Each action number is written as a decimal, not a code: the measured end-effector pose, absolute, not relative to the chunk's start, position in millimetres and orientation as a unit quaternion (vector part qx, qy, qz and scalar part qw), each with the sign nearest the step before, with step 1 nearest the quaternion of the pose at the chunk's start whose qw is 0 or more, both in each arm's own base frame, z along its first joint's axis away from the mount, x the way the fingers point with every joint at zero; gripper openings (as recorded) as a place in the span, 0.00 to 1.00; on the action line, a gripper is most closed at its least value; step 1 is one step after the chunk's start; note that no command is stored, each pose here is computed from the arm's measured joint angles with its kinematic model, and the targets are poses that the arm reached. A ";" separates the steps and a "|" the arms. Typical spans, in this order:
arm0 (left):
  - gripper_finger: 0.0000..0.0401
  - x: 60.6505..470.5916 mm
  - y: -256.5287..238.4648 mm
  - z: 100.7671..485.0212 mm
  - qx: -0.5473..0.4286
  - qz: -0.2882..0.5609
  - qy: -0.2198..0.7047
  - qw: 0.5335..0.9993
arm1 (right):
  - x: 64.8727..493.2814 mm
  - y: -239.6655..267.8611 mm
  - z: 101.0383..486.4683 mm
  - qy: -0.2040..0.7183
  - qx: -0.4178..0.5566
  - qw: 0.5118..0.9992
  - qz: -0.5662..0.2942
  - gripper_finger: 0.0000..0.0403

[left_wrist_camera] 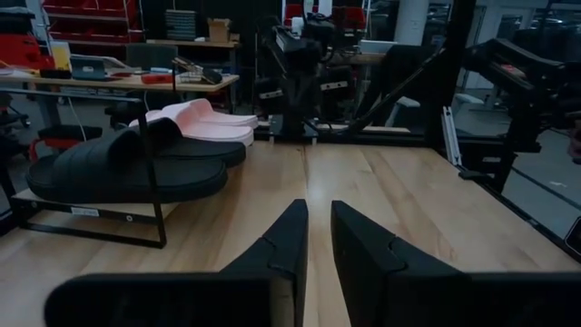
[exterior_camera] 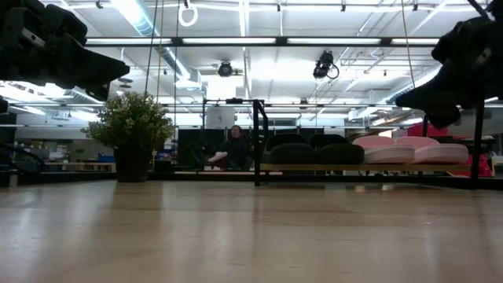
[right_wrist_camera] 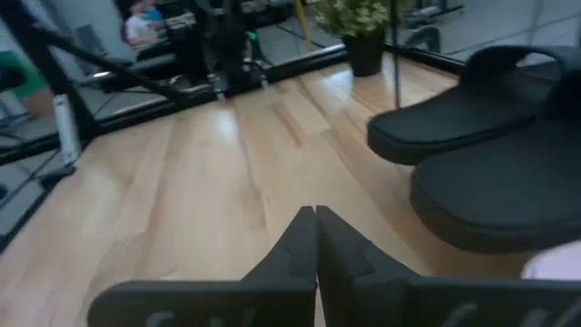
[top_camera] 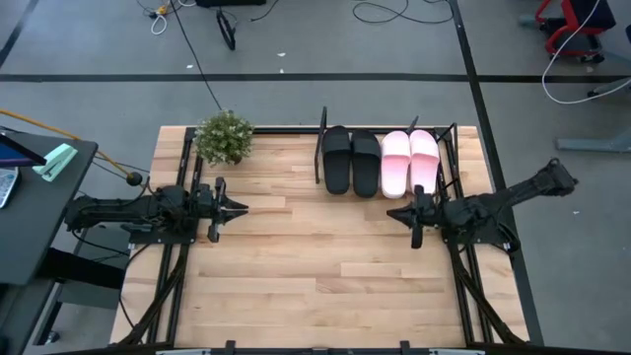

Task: Pick and place slides into the shelf
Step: Return to Home Position

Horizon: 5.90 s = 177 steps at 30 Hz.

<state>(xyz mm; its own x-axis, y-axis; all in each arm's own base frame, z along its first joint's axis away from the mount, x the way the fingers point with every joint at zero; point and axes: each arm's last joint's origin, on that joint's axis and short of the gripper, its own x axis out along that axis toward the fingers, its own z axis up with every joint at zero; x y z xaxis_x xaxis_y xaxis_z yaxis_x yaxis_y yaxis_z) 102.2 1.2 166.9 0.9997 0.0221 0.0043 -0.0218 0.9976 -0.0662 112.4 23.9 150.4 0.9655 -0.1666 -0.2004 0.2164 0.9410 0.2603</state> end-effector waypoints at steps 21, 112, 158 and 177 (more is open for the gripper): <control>0.14 102.2 1.2 167.0 -0.033 0.011 -0.003 0.999 | 109.7 -9.1 155.3 0.082 0.164 0.983 -0.014 0.00; 0.14 102.1 1.2 167.0 -0.033 0.011 -0.003 0.999 | 97.4 0.6 168.6 -0.013 0.066 0.998 0.009 0.00; 0.16 102.2 1.3 167.1 -0.033 0.011 -0.003 0.999 | 97.5 0.7 168.5 -0.013 0.067 0.998 0.010 0.05; 0.17 102.2 1.3 167.0 -0.033 0.011 -0.003 0.999 | 97.4 0.7 168.5 -0.013 0.068 0.998 0.010 0.05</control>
<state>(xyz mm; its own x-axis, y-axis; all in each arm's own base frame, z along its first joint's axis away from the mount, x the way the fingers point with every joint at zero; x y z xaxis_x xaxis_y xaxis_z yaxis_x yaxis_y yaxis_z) 102.2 1.3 167.0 0.9997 0.0225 0.0058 -0.0221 0.9976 -0.0662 97.4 0.7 168.5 0.9995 0.0187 0.0270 -0.0222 0.9906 0.1347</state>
